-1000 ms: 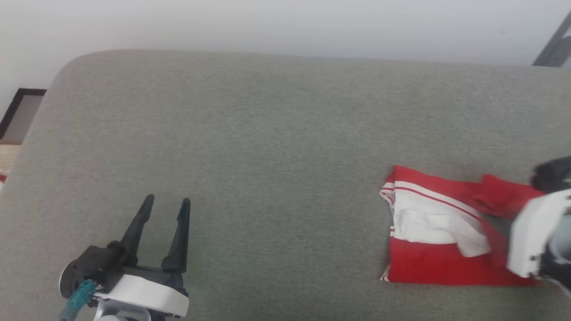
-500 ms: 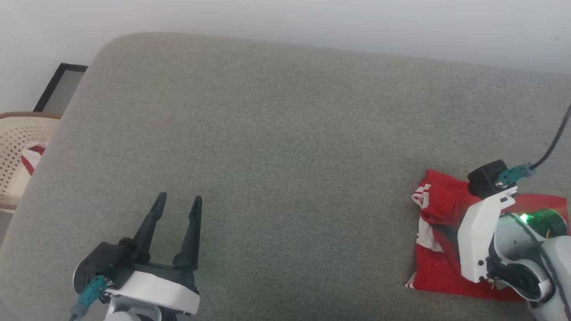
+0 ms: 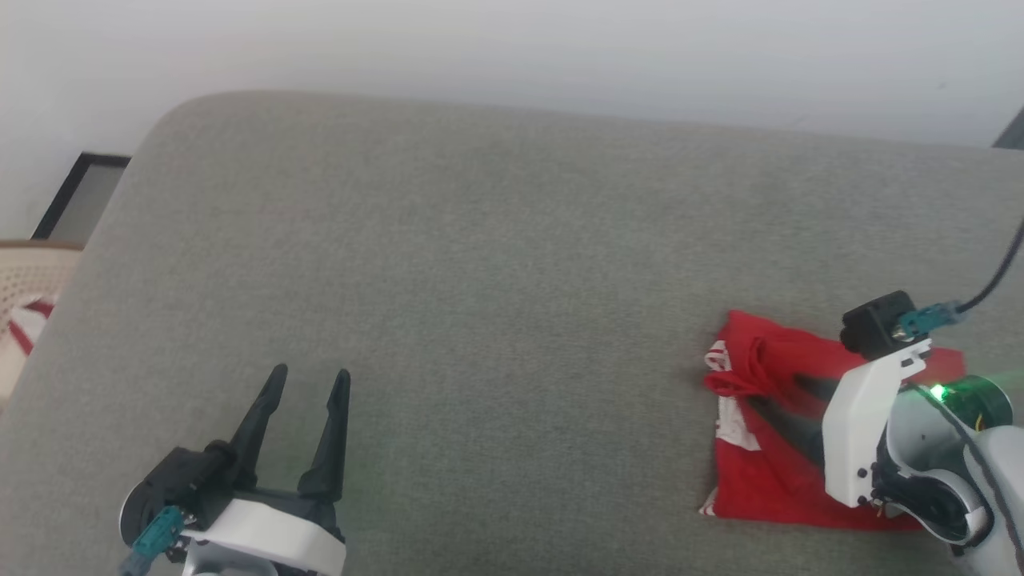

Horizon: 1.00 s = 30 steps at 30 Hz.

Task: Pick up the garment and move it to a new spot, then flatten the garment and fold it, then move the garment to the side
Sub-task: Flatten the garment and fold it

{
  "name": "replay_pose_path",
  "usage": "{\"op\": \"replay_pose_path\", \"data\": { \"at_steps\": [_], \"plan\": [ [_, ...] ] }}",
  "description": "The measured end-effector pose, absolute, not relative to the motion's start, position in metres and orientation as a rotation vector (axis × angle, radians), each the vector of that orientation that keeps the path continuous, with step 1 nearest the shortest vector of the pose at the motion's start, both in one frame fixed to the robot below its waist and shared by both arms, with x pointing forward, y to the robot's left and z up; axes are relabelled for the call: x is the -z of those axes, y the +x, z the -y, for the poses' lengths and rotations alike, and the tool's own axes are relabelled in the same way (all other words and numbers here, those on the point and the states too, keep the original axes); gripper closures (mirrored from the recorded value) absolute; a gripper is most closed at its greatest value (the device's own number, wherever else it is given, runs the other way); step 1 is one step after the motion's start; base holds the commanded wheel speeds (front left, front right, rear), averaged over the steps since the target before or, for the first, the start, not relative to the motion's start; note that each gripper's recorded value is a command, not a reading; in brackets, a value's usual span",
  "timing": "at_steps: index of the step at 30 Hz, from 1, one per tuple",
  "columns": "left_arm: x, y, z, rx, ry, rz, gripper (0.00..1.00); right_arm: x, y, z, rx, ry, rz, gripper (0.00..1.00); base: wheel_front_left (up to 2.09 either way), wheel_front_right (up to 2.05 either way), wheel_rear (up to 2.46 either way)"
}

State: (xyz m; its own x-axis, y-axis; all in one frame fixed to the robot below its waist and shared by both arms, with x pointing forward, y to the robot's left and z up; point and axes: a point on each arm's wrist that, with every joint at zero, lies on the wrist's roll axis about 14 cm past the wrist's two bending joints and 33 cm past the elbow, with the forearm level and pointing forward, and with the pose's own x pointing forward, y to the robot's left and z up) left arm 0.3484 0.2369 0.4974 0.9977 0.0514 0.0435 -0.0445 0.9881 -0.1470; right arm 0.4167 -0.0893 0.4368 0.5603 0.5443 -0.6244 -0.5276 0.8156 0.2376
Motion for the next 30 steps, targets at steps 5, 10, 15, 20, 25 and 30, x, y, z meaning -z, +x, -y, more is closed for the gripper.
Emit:
{"op": "replay_pose_path", "data": {
  "at_steps": [5, 10, 15, 20, 25, 30],
  "plan": [
    [-0.499, 0.348, -0.231, -0.02, -0.144, 0.051, 0.0, -0.454, 0.417, 0.107, -0.579, 0.069, -0.66, 0.0, 0.0, 0.0, 0.0],
    [-0.498, 0.347, -0.224, 0.009, -0.142, 0.046, 0.0, -0.464, 0.414, 0.131, -0.505, 0.109, -0.564, 0.0, 0.0, 0.0, 0.0],
    [-0.493, 0.342, -0.22, 0.025, -0.162, 0.034, 0.0, -0.486, 0.414, 0.161, -0.401, 0.167, -0.371, 0.0, 0.0, 0.0, 0.0],
    [-0.492, 0.341, -0.217, 0.032, -0.169, 0.031, 0.0, -0.504, 0.413, 0.187, -0.307, 0.187, -0.202, 0.0, 0.0, 0.0, 0.0],
    [-0.492, 0.338, -0.22, 0.019, -0.175, 0.036, 0.0, -0.519, 0.409, 0.199, -0.263, 0.178, -0.06, 0.0, 0.0, 0.0, 0.0],
    [-0.494, 0.33, -0.228, -0.005, -0.174, 0.044, 0.0, -0.521, 0.403, 0.208, -0.235, 0.13, -0.008, 0.0, 0.0, 0.0, 0.0]
  ]
}}
